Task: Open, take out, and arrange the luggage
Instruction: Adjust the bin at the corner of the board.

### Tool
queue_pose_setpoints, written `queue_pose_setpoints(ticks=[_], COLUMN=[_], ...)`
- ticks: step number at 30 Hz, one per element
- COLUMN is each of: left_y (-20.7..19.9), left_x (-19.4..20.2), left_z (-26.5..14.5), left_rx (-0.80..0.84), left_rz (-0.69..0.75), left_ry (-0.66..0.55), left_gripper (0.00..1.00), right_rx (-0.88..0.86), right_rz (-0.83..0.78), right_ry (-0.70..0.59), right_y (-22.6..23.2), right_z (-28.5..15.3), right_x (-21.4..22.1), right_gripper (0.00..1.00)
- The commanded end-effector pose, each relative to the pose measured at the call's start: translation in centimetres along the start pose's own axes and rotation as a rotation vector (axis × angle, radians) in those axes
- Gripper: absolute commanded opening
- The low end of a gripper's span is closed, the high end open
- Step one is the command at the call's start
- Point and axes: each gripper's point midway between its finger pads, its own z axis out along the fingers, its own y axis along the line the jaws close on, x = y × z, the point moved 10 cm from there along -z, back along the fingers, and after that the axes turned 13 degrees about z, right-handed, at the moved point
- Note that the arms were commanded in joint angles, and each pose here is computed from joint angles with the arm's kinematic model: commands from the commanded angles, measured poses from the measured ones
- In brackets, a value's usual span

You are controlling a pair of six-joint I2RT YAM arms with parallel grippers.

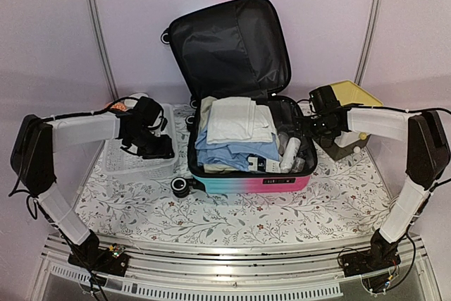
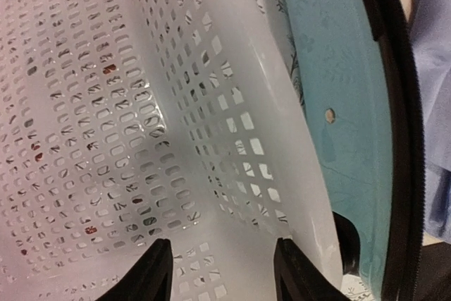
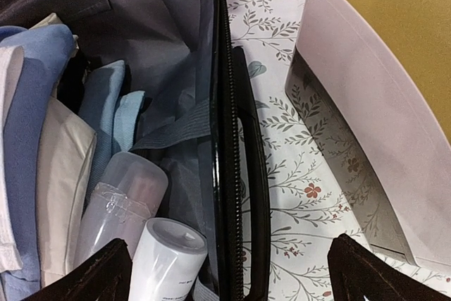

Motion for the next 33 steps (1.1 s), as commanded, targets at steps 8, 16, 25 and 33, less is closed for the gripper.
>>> queue_pose_setpoints(ticks=[8,16,25,33], left_y=[-2.8,-3.2,-3.2,-3.0], left_x=[-0.2,-0.1,-0.6,-1.4], left_z=[-1.7,-3.2,-6.9,-8.9], left_rx=[0.108,0.107,0.099,0.075], left_rz=[0.026,0.041,0.052,0.031], left_ry=[-0.052,-0.084,-0.203,-0.284], left_gripper=[0.53,0.61,0.82,0.98], right_rx=[-0.013,-0.005,-0.028,-0.069], right_rz=[0.011,0.011,0.032,-0.041], right_ry=[-0.030,-0.028,-0.075,-0.063], right_y=[-0.2,-0.2,0.0,-0.1], right_z=[-0.8,-0.6,-1.3,-0.9], right_x=[-0.4,-0.3,-1.1,-0.3], right_gripper=[0.99,0.99,0.99,0.99])
